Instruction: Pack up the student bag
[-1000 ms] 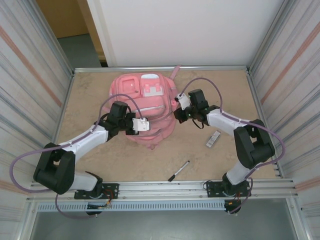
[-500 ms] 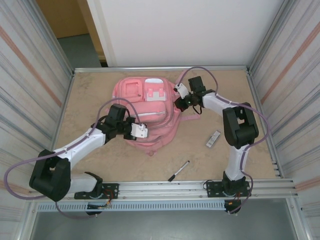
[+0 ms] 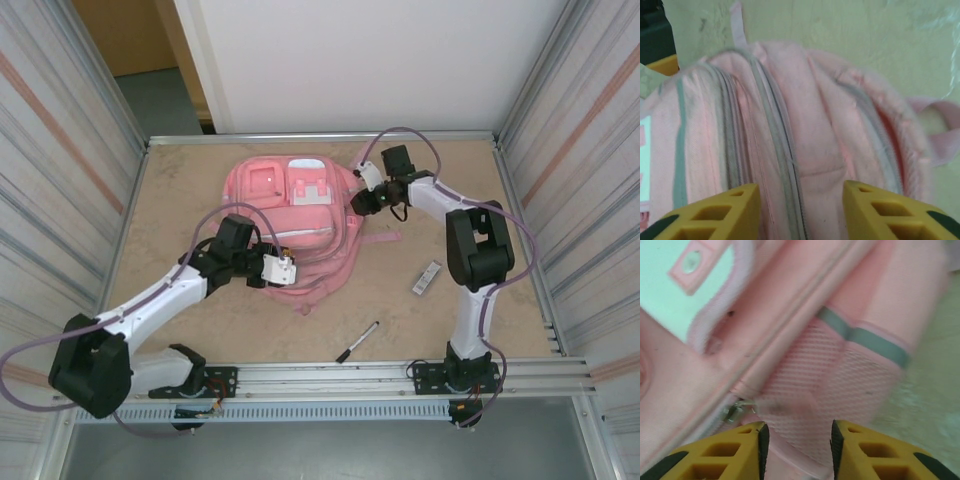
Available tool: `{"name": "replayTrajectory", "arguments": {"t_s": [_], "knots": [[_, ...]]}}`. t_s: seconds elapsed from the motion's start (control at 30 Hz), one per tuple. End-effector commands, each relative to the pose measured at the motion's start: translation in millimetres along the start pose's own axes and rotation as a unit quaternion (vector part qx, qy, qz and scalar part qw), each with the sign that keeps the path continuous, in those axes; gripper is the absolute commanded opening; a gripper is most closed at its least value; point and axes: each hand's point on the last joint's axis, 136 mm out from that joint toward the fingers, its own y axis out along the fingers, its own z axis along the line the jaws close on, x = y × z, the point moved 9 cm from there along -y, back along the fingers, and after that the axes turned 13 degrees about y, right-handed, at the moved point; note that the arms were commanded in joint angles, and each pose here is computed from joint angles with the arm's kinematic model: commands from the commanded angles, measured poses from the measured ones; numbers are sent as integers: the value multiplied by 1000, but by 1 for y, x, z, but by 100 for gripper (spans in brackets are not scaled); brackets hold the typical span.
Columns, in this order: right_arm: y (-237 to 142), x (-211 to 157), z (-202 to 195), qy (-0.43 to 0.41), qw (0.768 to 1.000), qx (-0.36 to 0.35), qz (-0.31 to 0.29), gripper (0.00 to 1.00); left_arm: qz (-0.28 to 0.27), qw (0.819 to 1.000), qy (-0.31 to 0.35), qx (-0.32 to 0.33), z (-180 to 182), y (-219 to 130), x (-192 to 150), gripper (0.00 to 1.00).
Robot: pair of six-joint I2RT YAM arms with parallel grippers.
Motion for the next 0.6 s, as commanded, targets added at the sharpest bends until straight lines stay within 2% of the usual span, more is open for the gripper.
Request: {"name": "replayTrajectory", "arguments": {"t_s": [0.0, 0.1, 0.17, 0.33, 0.43, 0.57], "knots": [[-48, 16, 6, 34, 995, -31, -92, 42, -22, 999, -42, 14, 9, -18, 19, 51], [-73, 8, 20, 20, 989, -16, -143, 46, 2, 994, -104, 43, 28, -28, 26, 56], [-82, 0, 28, -1, 989, -1, -151, 48, 31, 989, -136, 53, 39, -29, 25, 57], [-84, -18, 45, -86, 983, -1, -160, 50, 118, 986, -115, -7, 37, -5, 6, 59], [-86, -19, 50, -87, 983, 1, -162, 50, 130, 985, -103, -35, 30, 8, -1, 59], [-83, -20, 51, -92, 984, 0, -153, 50, 146, 982, -110, -41, 29, 16, -7, 59]]}}
